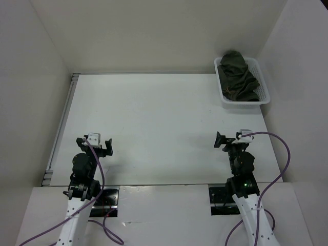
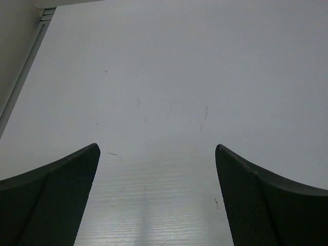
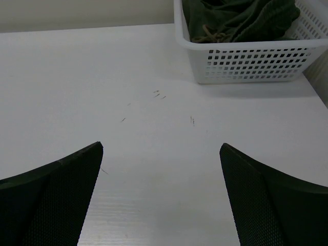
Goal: Fold and stack the shorts
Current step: Grab the shorts from the pile
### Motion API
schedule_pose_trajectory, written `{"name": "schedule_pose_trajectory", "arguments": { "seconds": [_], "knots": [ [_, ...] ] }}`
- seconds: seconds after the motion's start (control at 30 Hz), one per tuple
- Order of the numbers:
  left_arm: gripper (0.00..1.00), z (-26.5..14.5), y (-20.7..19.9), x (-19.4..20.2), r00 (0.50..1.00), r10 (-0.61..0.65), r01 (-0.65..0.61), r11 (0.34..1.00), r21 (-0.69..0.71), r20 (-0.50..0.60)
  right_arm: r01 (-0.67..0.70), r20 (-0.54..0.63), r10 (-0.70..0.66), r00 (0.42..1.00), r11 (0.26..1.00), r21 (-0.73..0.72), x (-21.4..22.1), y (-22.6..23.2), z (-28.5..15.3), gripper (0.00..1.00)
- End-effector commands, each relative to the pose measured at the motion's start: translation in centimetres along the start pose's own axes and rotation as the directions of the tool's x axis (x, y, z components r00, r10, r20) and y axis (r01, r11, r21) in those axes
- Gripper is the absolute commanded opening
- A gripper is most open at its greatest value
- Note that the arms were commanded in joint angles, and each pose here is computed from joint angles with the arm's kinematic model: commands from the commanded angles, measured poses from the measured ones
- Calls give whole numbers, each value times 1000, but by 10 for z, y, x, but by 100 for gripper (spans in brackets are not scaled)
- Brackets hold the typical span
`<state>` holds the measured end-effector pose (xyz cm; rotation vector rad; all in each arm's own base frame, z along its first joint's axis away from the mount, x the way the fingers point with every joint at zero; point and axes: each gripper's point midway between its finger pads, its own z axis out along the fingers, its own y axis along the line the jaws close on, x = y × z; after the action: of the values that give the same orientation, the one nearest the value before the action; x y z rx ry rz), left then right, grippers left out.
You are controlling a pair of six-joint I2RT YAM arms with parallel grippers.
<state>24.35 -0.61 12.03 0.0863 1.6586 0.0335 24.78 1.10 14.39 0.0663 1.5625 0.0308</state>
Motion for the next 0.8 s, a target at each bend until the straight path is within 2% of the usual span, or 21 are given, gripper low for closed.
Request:
{"name": "schedule_pose_trajectory", "arguments": {
  "seconds": [0.0, 0.07, 0.1, 0.13, 0.2, 0.27, 0.3, 0.33, 0.37, 0.4, 0.43, 0.47, 0.5, 0.53, 0.57, 0.6, 0.63, 0.67, 0.7, 0.73, 0.77],
  "knots": [
    [100, 2, 1, 4, 1000, 3, -3, 1000, -9, 20, 8, -5, -8, 1000, 1000, -13, 11, 2, 1, 100],
    [100, 2, 1, 4, 1000, 3, -3, 1000, -9, 20, 29, -6, -30, 1000, 998, -50, 11, 8, 1, 100],
    [100, 2, 1, 4, 1000, 3, -3, 1000, -9, 20, 93, 21, -92, 996, 993, -77, 3, 11, 1, 100],
    [100, 2, 1, 4, 1000, 3, -3, 1000, -9, 20, 212, 60, -204, 977, 955, -205, -1, 29, -2, 100],
    [100, 2, 1, 4, 1000, 3, -3, 1000, -9, 20, 305, 116, -283, 952, 907, -292, -8, 44, -5, 100],
    [100, 2, -2, -2, 999, 3, -3, 1000, 7, 33, 479, 279, -392, 877, 765, -430, -20, 74, -15, 100],
    [100, 0, -19, -8, 999, 2, -8, 994, 109, 52, 621, 376, -495, 783, 614, -486, -14, 88, -24, 100],
    [100, -4, -38, -9, 999, 1, -10, 976, 218, 42, 965, 665, -712, 226, 68, -255, -4, 93, -28, 100],
    [100, -10, -60, -12, 998, -2, -18, 941, 338, 60, 966, 700, -710, 77, -120, -229, 19, 91, -32, 100],
    [100, -16, -72, -15, 998, -4, -23, 911, 412, 64, 977, 678, -734, 36, -116, -177, 14, 87, -24, 100],
    [100, -26, -91, -27, 994, -9, -50, 853, 519, 111, 970, 679, -721, -137, -238, -56, 11, 85, -19, 100],
    [100, -39, -108, -23, 996, -14, -44, 787, 615, 88, 947, 620, -749, -234, -319, -27, 11, 71, -13, 100],
    [100, -74, -129, 32, 979, -10, 154, 684, 713, -201, 938, 600, -746, -288, -346, 20, 2, 69, -10, 99],
    [100, -69, -130, 26, 987, -8, 122, 683, 720, -159, 939, 587, -748, -310, -336, 67, -11, 70, -9, 99],
    [100, -60, -127, 15, 997, -11, 63, 700, 711, -77, 948, 593, -746, -302, -299, 107, -23, 75, -10, 99],
    [100, -44, -121, -14, 995, -17, -54, 734, 677, 99, 939, 576, -743, -341, -239, 248, -62, 81, -14, 99],
    [100, -41, -120, -28, 987, -19, -93, 737, 669, 159, 931, 594, -725, -350, -199, 306, -78, 88, -20, 99],
    [100, -39, -119, -41, 975, -21, -132, 741, 659, 219, 933, 634, -707, -315, -107, 344, -104, 96, -31, 99],
    [100, -40, -119, -68, 944, -24, -204, 738, 643, 328, 924, 687, -650, -324, -61, 379, -121, 108, -44, 99],
    [100, -37, -121, -70, 950, -25, -197, 728, 656, 313, 932, 708, -636, -306, -49, 359, -139, 113, -45, 99],
    [100, -38, -120, -100, 934, -26, -228, 724, 651, 356, 953, 728, -637, -254, -38, 299, -142, 114, -39, 99]
  ]
}}
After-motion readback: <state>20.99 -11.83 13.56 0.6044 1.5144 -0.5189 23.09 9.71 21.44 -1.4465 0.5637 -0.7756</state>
